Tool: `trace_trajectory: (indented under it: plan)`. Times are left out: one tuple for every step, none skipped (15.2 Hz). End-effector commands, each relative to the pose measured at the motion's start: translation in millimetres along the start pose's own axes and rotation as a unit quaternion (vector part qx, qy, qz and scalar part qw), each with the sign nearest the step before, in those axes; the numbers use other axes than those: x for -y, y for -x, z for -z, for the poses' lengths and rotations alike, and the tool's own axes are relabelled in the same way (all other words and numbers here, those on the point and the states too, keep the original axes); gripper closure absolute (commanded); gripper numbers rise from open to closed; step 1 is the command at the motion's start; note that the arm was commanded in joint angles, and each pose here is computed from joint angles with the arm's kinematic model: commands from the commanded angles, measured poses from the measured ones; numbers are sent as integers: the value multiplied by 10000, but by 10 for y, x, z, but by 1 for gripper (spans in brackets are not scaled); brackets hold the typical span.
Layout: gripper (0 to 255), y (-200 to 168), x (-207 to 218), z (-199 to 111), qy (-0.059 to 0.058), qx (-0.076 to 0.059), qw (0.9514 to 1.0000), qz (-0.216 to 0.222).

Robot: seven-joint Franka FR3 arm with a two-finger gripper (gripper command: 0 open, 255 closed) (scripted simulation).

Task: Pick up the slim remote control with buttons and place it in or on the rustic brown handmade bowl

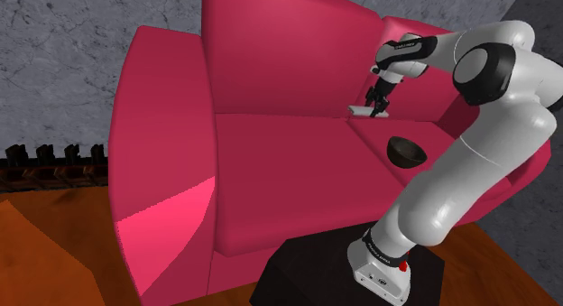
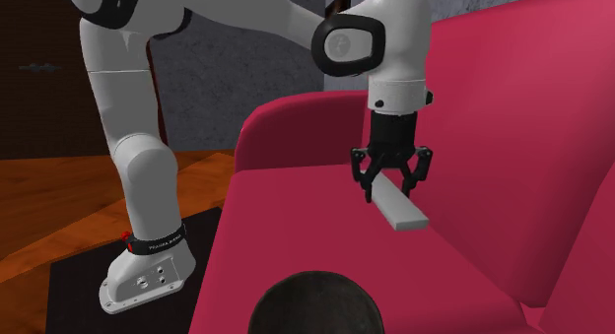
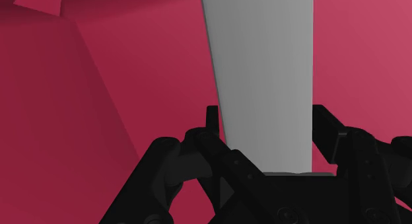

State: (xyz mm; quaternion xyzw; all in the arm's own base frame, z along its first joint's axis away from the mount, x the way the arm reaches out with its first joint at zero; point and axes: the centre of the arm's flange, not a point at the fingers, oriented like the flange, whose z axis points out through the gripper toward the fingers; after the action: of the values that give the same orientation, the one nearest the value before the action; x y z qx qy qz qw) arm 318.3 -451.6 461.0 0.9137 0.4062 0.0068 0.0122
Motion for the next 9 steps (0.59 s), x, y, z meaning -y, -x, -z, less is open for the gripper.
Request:
trace_trajectory:
  plan:
    - [255,226,147,-2,-1,6,10000,10]
    - [255,335,220,1,-1,6,10000,10]
    - [255,445,293,4,-1,6,10000,10]
    - [255,555,367,6,-1,6,10000,10]
    - [255,665,440,9,-1,6,10000,10]
    - [255,775,513,12,-1,6,10000,10]
    - [255,884,586,14,-1,6,10000,10]
    - [255,994,659,17,-1,6,10000,10]
    - [255,1104,732,20,-1,6,10000,10]
